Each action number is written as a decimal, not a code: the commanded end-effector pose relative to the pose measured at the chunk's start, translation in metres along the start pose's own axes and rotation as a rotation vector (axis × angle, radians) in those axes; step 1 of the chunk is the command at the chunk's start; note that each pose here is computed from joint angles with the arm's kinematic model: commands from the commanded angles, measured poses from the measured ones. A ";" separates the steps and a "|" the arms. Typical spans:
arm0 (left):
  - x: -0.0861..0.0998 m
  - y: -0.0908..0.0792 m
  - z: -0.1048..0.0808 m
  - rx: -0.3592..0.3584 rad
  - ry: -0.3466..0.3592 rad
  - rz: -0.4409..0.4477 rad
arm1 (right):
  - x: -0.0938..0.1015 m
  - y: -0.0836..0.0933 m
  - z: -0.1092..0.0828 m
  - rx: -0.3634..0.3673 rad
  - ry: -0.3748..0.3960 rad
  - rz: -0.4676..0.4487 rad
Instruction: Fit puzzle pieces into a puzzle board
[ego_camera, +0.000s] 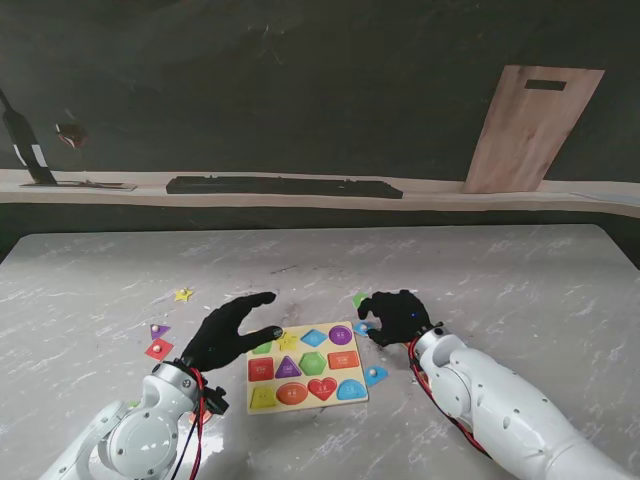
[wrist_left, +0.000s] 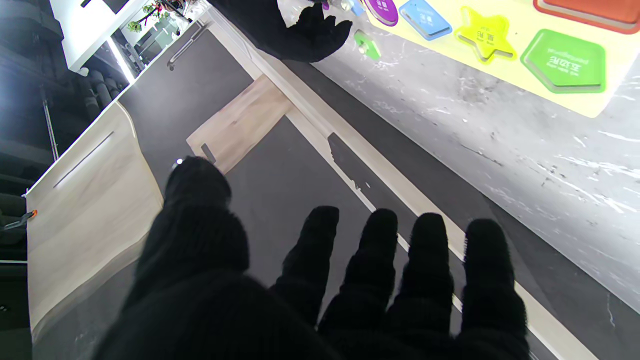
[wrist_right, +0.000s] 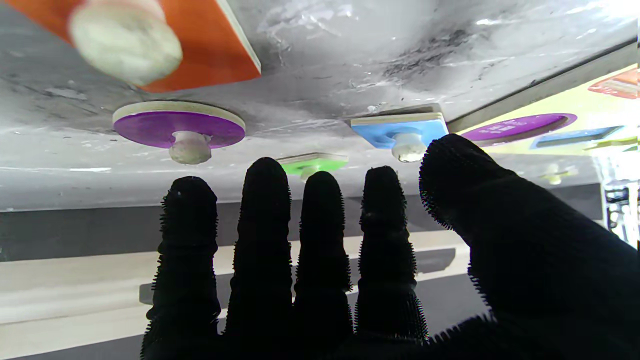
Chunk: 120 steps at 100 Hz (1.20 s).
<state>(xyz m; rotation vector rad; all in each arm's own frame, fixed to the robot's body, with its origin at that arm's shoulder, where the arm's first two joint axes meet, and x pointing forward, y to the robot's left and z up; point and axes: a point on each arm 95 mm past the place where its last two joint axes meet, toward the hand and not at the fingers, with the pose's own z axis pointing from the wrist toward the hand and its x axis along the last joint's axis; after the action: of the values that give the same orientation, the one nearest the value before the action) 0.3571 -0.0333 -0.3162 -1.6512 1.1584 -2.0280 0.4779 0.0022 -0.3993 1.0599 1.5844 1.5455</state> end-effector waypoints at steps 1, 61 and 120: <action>0.002 0.001 -0.001 0.000 0.001 -0.006 | 0.004 -0.001 0.003 0.001 0.002 0.007; 0.001 0.002 -0.001 -0.006 -0.008 -0.001 | 0.009 -0.007 0.009 0.039 -0.011 -0.003; 0.002 0.002 0.000 -0.002 -0.013 -0.008 | 0.018 0.008 0.003 -0.056 -0.016 0.054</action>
<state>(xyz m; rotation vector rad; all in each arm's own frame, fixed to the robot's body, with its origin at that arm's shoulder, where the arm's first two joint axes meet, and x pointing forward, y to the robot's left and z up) 0.3571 -0.0335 -0.3173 -1.6626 1.1574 -2.0105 0.4791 0.0106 -0.3920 1.0874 1.5058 1.5698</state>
